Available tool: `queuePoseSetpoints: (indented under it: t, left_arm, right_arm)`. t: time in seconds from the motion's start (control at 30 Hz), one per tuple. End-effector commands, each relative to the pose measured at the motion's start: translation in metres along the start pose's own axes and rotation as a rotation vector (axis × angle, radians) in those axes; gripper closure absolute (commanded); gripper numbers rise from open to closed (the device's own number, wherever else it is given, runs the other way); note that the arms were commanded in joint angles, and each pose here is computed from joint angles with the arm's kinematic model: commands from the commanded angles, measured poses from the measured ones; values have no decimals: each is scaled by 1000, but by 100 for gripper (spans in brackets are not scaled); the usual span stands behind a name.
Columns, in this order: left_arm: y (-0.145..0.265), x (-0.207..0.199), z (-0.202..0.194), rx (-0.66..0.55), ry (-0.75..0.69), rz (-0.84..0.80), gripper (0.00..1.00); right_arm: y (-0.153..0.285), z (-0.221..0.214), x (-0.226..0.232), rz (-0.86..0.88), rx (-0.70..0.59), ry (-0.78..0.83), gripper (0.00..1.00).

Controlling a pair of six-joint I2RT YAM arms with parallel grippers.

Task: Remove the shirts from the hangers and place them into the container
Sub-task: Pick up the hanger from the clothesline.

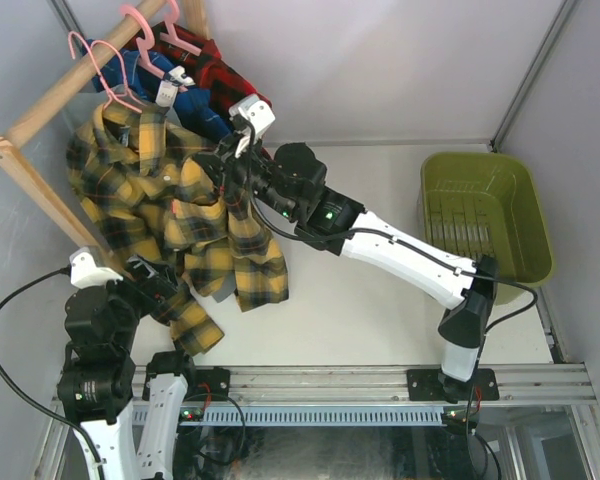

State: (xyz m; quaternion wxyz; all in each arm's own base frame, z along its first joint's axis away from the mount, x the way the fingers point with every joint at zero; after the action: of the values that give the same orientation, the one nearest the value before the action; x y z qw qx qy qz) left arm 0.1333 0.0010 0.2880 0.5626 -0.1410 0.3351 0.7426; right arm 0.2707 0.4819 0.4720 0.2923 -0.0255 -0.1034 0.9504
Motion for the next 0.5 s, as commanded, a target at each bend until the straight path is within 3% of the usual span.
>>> queuePoseSetpoints:
  t: [0.0,0.47]
  left_arm:
    - [10,-12,15,-54,10,-47,0]
    - [12,-13,13,-51,16,-55,0]
  right_arm:
    - [41,112,-9,-22,-297,-40,100]
    - [67,128,-20,-65,-347,-40,100]
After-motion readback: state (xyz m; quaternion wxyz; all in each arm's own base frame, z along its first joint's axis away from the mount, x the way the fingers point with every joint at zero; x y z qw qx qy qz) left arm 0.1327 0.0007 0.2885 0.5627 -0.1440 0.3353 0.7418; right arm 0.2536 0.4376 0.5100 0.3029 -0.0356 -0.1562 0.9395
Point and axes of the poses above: each gripper's point midway between its finger pads, its own y axis back along the fingers, its own x axis along the line the jaws close on, z = x × y, the point moved 2 cm from there along y, back along the fingers, and after that the axes turned 11 degrees about y, right-handed, at the moved point
